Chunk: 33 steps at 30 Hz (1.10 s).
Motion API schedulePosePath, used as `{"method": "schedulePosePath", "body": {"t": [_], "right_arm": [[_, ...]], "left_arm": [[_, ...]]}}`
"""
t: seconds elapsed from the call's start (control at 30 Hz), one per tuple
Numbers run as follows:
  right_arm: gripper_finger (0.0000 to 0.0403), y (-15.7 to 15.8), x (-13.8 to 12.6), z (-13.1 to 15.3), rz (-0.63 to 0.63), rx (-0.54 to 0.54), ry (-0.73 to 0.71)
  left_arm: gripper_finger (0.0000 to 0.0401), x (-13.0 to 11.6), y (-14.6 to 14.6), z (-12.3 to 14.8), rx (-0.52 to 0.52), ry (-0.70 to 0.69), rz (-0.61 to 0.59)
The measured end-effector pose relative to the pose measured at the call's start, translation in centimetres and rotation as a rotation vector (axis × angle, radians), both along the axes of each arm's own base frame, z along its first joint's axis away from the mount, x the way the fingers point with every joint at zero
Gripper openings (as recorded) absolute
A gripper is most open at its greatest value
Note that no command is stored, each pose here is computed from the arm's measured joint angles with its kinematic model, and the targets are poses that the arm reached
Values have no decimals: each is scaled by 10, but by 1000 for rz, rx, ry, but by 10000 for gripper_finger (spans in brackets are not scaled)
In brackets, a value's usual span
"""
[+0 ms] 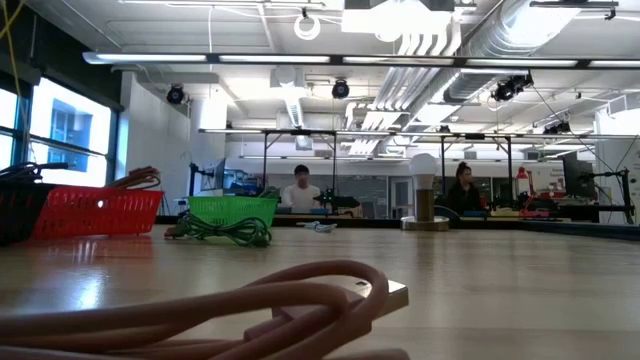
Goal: Pick & Place USB Port
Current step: Put the purple charger cable into the black bin
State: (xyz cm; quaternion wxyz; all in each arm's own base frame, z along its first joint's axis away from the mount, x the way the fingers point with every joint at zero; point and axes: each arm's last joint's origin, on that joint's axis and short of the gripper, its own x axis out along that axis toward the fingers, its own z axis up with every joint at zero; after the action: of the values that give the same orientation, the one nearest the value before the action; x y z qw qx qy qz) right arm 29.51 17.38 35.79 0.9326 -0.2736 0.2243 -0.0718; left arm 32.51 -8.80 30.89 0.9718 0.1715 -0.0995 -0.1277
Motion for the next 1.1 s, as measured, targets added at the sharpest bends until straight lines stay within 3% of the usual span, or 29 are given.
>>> {"method": "schedulePosePath", "body": {"t": [0.13, 0.2, 0.37, 0.63, 0.77, 0.9, 1.1], "right_arm": [[0, 0, -1, -1, 6, 15, 9], [0, 0, -1, -2, 3, 16, 16], [23, -2, -2, -4, -9, 28, 37], [110, -1, -5, -5, -49, 24, 31], [149, 2, -10, -5, -128, -60, 5], [174, 1, -22, -5, -217, -148, -5], [177, -7, -40, -3, -258, -99, 27]], "left_arm": [[47, 0, -1, 0, 23, -4, -12], [18, 0, 0, -1, 45, -5, -5], [10, 0, 0, -2, 51, 7, 5], [7, -1, 2, -1, 45, 24, 75], [7, -7, 1, -2, 55, 99, 208], [7, -25, 1, 5, 66, 182, 416], [7, -75, 0, 19, -45, 333, 627]]}}
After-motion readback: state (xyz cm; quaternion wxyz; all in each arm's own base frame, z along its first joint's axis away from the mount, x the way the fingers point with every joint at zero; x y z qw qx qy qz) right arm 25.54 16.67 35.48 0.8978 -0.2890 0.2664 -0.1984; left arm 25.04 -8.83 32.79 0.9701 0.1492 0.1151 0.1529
